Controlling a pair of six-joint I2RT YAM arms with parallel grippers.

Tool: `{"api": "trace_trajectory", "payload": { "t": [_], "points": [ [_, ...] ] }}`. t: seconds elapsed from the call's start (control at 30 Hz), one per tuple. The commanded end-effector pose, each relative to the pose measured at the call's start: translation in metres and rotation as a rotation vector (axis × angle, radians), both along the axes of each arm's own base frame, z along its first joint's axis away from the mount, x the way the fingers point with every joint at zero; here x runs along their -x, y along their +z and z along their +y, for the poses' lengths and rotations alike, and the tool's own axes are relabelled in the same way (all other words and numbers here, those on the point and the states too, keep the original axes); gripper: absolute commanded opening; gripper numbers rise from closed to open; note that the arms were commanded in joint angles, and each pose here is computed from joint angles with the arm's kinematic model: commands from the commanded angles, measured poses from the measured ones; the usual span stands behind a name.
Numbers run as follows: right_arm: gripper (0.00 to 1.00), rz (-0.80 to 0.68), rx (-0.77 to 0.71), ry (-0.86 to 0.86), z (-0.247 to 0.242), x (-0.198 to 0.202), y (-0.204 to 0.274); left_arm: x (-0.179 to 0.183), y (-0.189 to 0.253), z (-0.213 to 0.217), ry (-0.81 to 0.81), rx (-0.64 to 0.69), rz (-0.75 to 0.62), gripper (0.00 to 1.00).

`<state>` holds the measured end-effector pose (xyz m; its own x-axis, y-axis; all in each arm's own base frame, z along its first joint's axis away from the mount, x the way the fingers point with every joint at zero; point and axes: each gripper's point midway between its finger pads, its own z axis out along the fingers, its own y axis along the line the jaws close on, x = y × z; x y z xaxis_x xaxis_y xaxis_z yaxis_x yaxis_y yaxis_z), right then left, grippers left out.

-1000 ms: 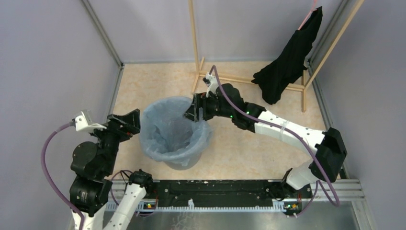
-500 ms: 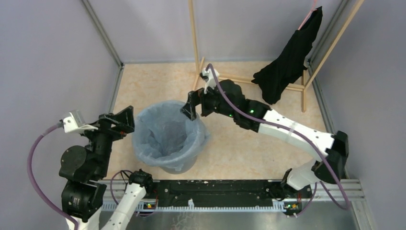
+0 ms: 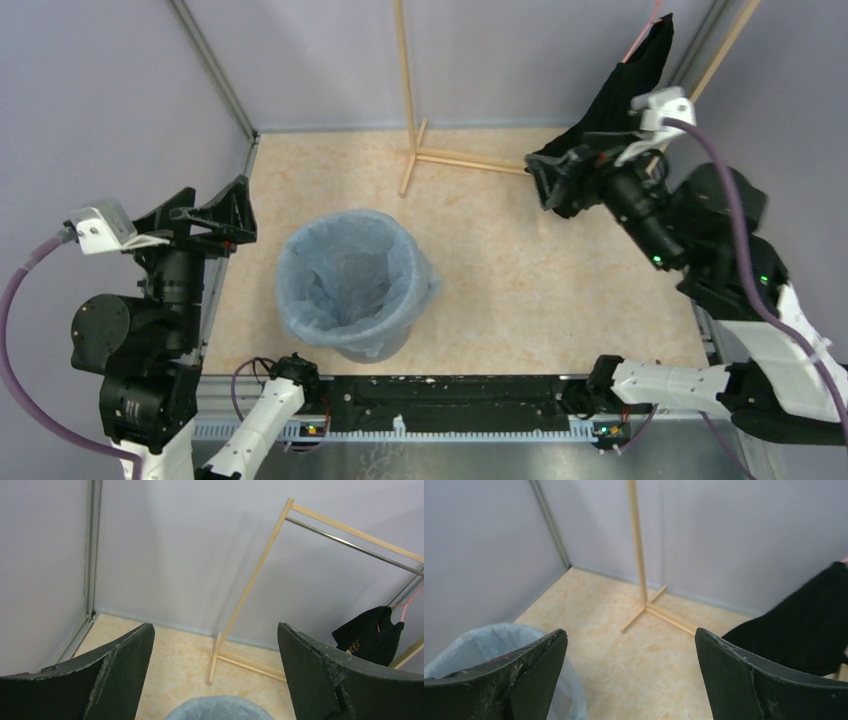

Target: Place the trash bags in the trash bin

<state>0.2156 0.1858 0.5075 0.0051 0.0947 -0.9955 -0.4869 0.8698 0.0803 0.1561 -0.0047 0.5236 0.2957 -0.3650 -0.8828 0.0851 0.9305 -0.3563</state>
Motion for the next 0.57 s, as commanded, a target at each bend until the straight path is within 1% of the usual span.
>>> {"api": "trace_trajectory", "payload": {
  "t": [0.0,0.1,0.2,0.37,0.43,0.53],
  "points": [
    [0.99,-0.083,0.026,-0.164,-0.059,0.006,0.024,-0.009,0.037,-0.007,-0.022,-0.04,-0.086,0.99],
    [0.99,-0.126,-0.017,-0.212,-0.081,0.012,0.04,-0.01,0.049,-0.01,-0.035,-0.038,-0.115,0.99],
    [0.99,-0.164,-0.031,-0.226,-0.089,0.015,0.043,-0.01,0.056,-0.01,-0.031,-0.033,-0.134,0.99],
    [0.99,-0.17,-0.034,-0.236,-0.089,0.013,0.029,-0.016,0.053,-0.013,-0.042,-0.024,-0.135,0.99],
    [0.99,-0.158,0.003,-0.228,-0.083,0.01,0.022,-0.02,0.049,-0.014,-0.046,-0.024,-0.122,0.99],
    [0.99,-0.17,-0.016,-0.223,-0.082,0.01,0.021,-0.023,0.045,-0.016,-0.052,-0.024,-0.109,0.99]
  ]
}}
